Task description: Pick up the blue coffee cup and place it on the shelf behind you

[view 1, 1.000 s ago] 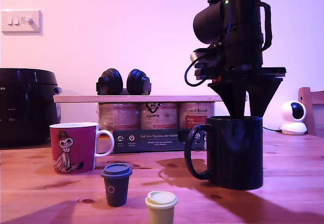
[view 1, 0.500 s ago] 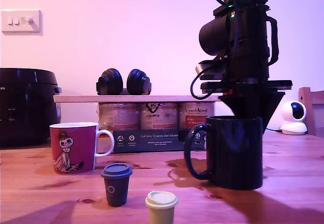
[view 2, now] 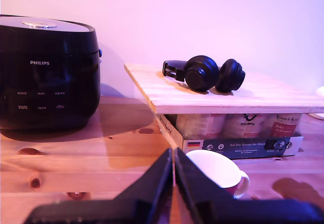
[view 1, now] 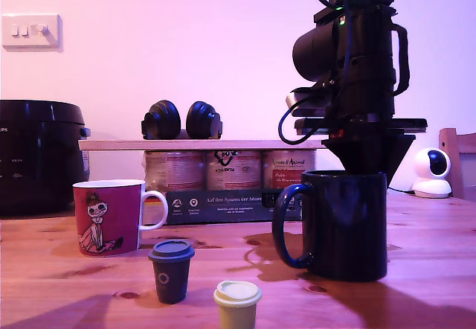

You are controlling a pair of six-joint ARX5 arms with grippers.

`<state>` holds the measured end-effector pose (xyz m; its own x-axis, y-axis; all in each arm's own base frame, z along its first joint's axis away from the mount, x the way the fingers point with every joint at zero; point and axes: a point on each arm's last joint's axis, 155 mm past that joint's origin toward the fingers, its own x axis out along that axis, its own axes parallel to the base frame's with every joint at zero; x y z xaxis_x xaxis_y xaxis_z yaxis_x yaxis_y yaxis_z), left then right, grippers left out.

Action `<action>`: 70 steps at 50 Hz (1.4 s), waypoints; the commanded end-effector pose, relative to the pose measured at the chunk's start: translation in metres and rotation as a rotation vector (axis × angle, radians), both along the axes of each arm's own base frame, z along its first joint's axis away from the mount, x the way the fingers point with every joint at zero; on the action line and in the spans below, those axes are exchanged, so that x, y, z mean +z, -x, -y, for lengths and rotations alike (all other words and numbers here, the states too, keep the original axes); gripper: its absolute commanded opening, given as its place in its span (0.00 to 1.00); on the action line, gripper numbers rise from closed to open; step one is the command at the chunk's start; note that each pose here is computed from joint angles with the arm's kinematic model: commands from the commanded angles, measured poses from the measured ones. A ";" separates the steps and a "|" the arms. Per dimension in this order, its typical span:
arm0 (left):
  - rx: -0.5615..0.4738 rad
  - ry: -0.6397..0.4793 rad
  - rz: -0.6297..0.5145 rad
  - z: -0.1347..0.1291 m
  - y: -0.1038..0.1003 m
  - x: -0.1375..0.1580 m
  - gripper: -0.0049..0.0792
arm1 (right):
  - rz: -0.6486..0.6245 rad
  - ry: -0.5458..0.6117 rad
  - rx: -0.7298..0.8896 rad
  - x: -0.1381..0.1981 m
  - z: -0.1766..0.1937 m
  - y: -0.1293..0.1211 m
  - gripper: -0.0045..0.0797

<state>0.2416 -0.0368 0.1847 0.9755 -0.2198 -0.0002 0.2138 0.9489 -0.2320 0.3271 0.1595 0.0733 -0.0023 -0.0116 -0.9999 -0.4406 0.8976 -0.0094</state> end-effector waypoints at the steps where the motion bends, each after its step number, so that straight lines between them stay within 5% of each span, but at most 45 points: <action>1: -0.005 0.001 0.016 0.001 0.001 0.003 0.03 | 0.056 -0.039 -0.004 0.021 -0.008 -0.014 0.04; 27: -0.005 0.002 -0.012 0.001 0.001 -0.003 0.03 | 0.282 -0.180 -0.118 0.109 -0.018 -0.071 0.04; 70: -0.015 -0.021 0.004 0.003 0.001 -0.001 0.03 | 0.714 -0.404 -0.215 0.196 -0.031 -0.167 0.04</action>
